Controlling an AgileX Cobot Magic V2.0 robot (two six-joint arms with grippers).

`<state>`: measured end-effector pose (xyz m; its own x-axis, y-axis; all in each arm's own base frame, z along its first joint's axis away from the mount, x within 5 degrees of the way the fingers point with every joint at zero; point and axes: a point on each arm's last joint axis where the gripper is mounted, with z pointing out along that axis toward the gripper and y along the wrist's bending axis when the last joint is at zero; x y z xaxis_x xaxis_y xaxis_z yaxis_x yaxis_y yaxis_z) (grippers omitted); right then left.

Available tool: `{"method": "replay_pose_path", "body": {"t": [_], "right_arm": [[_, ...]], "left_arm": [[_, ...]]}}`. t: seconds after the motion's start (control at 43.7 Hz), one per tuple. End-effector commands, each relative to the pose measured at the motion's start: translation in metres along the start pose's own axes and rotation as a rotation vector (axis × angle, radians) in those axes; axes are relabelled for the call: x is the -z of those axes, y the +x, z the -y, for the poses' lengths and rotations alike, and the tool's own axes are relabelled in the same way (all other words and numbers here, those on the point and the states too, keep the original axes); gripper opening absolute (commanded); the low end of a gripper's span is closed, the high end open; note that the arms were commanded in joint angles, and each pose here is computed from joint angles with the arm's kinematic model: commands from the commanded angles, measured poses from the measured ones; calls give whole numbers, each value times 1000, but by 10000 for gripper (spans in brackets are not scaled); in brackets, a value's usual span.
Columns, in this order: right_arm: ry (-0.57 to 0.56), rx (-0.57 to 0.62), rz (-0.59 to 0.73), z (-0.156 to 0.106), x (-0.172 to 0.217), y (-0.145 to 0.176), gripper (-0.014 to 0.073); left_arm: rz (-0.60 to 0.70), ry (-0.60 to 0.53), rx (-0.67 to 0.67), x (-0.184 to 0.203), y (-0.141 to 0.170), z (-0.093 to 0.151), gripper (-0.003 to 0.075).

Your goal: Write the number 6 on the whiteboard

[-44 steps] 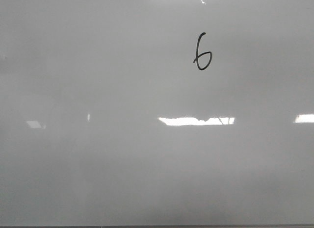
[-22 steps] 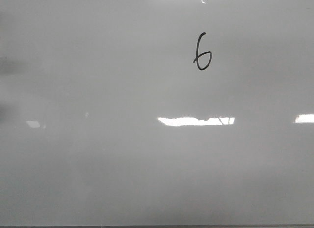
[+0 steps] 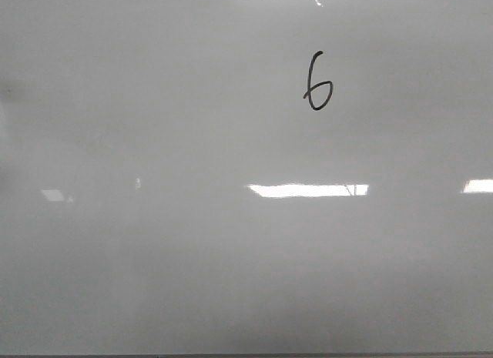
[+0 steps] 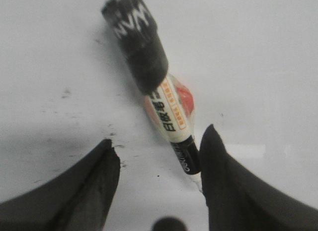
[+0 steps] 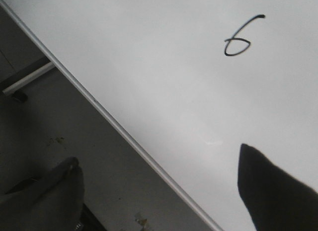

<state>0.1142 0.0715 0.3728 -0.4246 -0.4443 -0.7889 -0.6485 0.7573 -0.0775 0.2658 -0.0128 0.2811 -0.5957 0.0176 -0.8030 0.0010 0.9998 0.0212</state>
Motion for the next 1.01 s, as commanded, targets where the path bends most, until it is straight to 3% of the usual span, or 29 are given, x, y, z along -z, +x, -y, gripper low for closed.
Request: {"method": "replay_pose_path", "body": {"t": [0.0, 0.114, 0.229, 0.572, 0.801, 0.916, 0.984], "right_arm": [[89, -87, 19, 8, 18, -11, 645], [192, -208, -59, 17, 30, -7, 645], [225, -266, -66, 18, 36, -1, 645], [233, -268, 34, 8, 64, 19, 645], [234, -265, 47, 6, 64, 26, 643], [235, -264, 61, 6, 64, 25, 524], [235, -263, 62, 6, 64, 25, 356]], "left_arm": [[90, -21, 3, 34, -25, -5, 368], [93, -42, -13, 68, -33, -7, 368], [102, -5, -96, 100, -30, 2, 368], [129, 271, -159, 192, 6, 24, 368], [180, 334, -177, 209, 18, 21, 366], [174, 328, -182, 208, 19, 21, 286], [179, 322, -193, 208, 19, 20, 195]]}}
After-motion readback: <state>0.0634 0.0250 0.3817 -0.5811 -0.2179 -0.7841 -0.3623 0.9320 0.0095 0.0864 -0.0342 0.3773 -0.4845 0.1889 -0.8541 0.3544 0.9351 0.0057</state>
